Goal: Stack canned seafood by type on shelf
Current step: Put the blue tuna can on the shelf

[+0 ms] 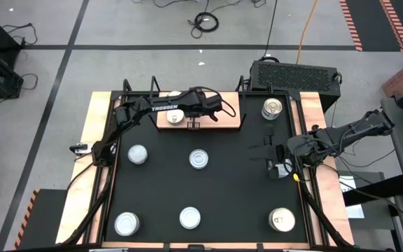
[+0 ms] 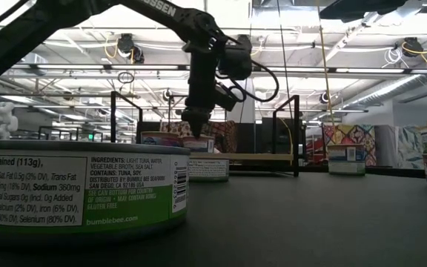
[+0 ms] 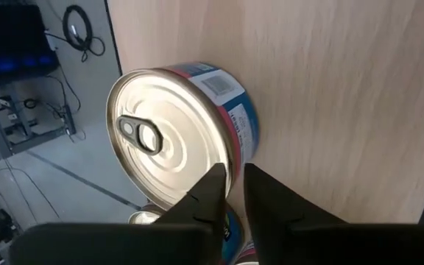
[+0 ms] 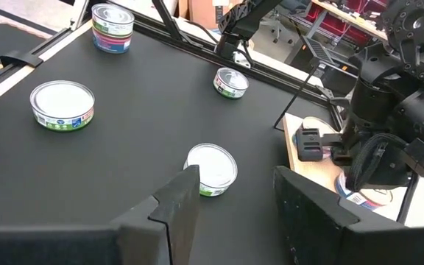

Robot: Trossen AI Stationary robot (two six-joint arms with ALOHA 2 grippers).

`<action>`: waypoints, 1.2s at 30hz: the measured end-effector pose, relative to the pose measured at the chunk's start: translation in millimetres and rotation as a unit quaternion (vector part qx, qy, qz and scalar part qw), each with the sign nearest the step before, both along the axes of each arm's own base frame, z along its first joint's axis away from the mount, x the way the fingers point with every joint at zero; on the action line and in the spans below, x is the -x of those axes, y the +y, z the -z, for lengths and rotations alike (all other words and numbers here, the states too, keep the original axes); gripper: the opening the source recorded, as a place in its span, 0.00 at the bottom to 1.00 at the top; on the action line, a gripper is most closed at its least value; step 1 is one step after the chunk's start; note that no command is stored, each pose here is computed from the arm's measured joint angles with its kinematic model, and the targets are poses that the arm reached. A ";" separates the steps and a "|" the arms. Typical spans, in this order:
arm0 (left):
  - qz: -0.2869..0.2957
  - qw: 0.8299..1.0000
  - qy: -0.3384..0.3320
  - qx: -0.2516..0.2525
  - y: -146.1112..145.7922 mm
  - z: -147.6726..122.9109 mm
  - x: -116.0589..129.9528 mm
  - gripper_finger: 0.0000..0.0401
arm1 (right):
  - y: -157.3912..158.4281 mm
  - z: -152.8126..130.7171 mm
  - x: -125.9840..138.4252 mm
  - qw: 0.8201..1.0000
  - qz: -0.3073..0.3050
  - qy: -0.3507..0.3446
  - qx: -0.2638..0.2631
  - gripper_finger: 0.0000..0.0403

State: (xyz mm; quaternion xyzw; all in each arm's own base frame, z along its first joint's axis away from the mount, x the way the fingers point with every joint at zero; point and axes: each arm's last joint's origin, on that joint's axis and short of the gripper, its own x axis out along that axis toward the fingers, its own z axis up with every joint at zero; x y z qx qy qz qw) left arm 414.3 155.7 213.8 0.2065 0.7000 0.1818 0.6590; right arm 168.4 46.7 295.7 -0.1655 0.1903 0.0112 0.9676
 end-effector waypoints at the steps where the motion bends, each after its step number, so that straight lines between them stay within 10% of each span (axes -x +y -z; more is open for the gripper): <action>1: 0.002 1.000 0.001 -0.003 -1.2 -0.1 -0.6 0.17 | 0.0 0.0 0.0 1.000 0.000 0.000 0.000 0.42; 12: 0.000 0.997 -0.058 -0.052 -28.7 -49.1 -16.4 0.30 | 0.0 0.0 0.0 1.000 0.000 0.000 0.000 0.42; 22: 0.032 0.990 -0.133 -0.034 -113.2 -91.3 -25.4 0.31 | 0.1 -0.8 -0.3 0.999 0.014 -0.006 -0.036 0.42; 36: 0.103 0.959 -0.243 0.102 -279.5 -172.1 60.4 0.31 | 4.6 6.2 -12.9 0.996 0.034 0.004 -0.088 0.42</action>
